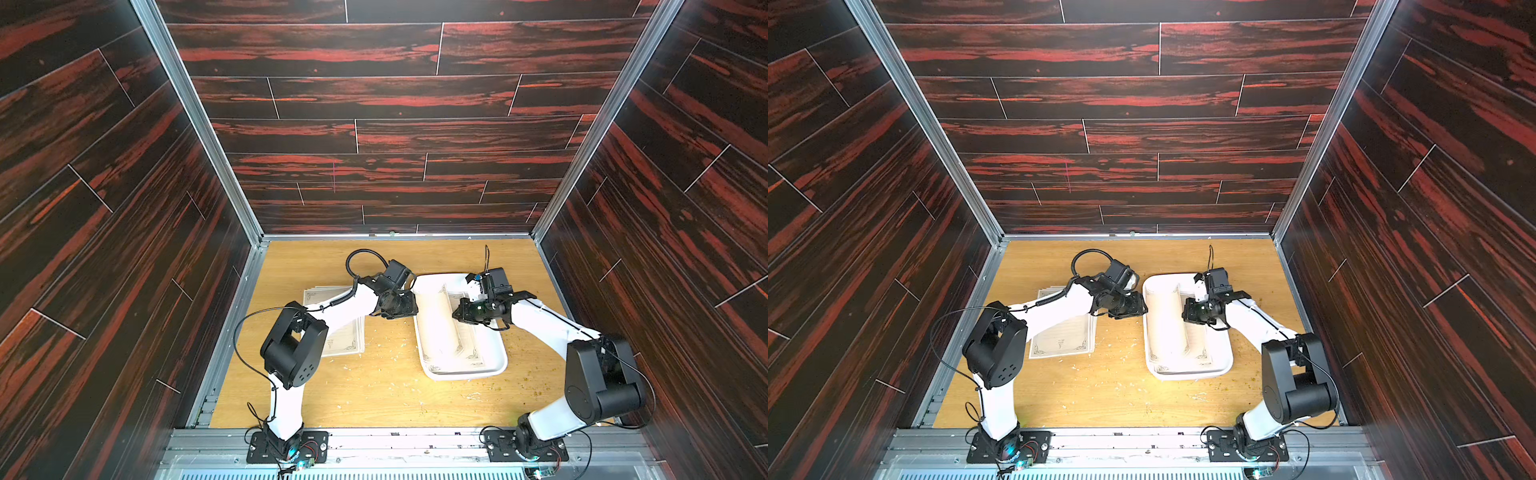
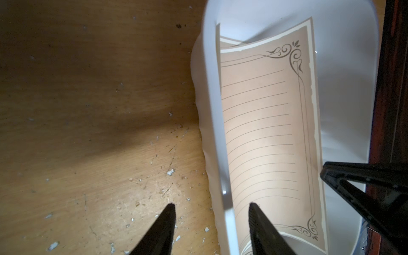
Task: Take out the stationery paper from the storage box
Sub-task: Pick up the stationery paper from the storage box.
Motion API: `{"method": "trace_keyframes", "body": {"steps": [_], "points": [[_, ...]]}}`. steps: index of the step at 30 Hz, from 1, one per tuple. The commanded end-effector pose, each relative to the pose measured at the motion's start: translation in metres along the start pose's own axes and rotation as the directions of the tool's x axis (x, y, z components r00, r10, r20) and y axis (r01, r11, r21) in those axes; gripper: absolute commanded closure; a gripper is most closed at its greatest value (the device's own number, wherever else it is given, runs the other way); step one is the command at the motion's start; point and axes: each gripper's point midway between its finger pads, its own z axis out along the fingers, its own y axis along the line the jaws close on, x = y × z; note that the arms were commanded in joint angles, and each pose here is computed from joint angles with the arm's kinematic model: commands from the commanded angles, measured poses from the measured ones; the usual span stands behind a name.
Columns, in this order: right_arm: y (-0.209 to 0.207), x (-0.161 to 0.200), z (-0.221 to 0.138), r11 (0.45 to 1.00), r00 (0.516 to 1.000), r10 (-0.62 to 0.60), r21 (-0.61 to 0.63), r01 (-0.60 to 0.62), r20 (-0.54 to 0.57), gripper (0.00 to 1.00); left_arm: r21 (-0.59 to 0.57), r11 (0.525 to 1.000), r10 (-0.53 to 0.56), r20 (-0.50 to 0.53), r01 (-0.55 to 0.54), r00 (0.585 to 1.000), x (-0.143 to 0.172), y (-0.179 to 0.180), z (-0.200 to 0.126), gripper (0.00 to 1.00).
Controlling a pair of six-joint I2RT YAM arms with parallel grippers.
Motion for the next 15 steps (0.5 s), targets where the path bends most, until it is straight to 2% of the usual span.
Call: {"method": "trace_keyframes", "body": {"steps": [1,3,8,15], "points": [[0.003,0.01,0.004,0.999,0.999,0.018,-0.039,-0.019,-0.042,0.82,-0.007,1.0,0.009,-0.008,-0.009,1.0,0.0,-0.002,0.001,0.44],[0.001,0.011,0.007,0.999,0.999,0.021,-0.036,-0.023,-0.05,0.78,-0.008,1.0,0.009,-0.008,-0.009,1.0,0.0,-0.001,0.0,0.44],[0.005,0.012,0.009,0.997,0.997,0.03,-0.065,-0.035,-0.069,0.76,-0.005,1.0,0.012,-0.007,-0.012,1.0,0.0,-0.002,0.0,0.44],[-0.008,0.015,0.015,0.999,0.996,0.042,0.002,-0.042,-0.084,0.71,-0.005,1.0,0.009,-0.007,-0.009,1.0,0.0,-0.002,0.0,0.44]]}}
